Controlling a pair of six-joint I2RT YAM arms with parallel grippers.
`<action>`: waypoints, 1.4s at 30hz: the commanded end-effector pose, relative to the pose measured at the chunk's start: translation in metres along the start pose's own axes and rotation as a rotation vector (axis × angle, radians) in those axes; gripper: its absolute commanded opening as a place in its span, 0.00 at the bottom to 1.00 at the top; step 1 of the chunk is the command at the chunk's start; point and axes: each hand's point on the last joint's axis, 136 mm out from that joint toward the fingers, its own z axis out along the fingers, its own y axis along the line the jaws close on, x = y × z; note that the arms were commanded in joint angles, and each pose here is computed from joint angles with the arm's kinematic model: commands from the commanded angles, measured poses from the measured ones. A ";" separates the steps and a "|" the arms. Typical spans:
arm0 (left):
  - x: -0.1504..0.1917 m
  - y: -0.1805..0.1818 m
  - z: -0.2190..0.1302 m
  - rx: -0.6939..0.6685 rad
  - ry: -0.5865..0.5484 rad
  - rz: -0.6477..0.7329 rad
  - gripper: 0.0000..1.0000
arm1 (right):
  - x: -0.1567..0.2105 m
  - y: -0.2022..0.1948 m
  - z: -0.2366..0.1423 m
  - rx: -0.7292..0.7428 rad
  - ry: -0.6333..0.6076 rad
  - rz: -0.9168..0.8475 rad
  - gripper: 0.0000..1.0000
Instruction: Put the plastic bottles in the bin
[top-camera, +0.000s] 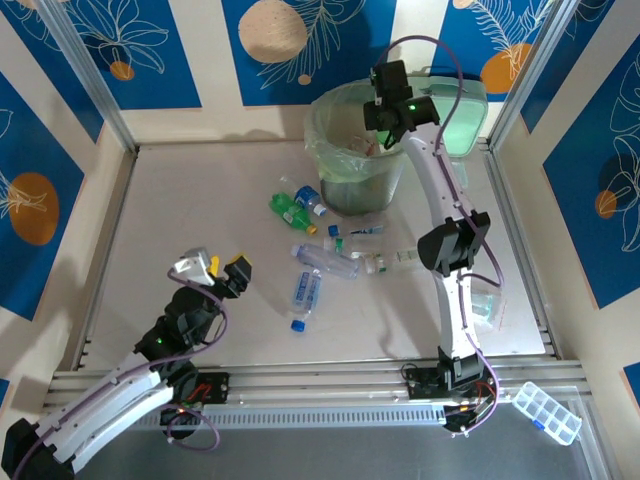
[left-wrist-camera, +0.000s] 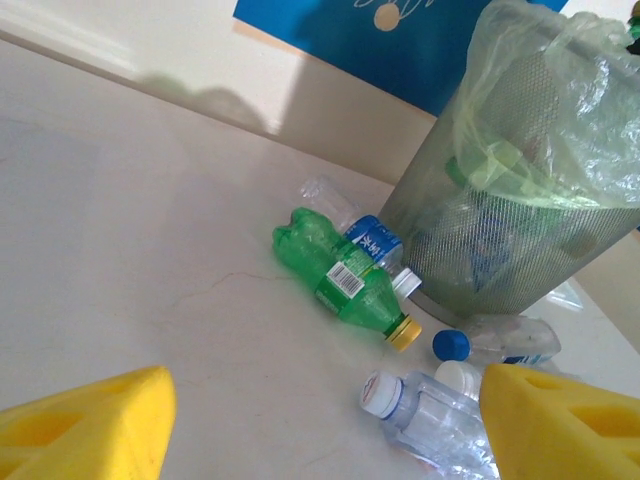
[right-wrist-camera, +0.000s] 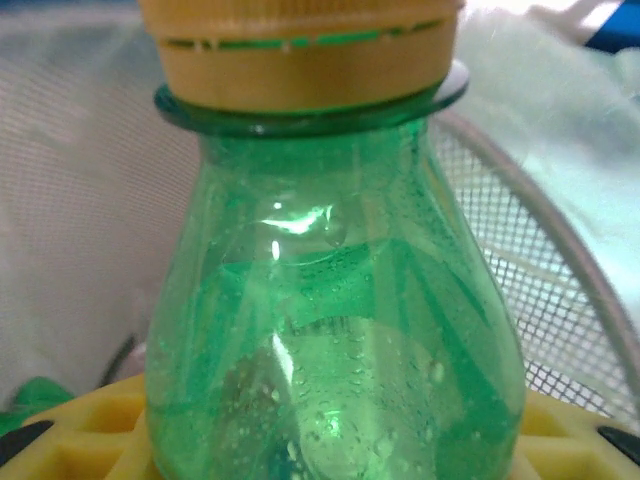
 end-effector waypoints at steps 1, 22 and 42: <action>-0.016 -0.010 -0.001 0.018 -0.037 -0.028 0.79 | 0.014 -0.012 0.009 0.099 0.054 -0.066 0.50; -0.013 -0.011 0.006 -0.003 -0.015 0.016 0.84 | -0.037 -0.003 -0.073 0.019 -0.150 0.009 0.88; 0.094 -0.053 0.070 0.041 0.531 0.180 0.89 | 0.107 0.089 -0.190 -0.398 -0.156 0.167 0.76</action>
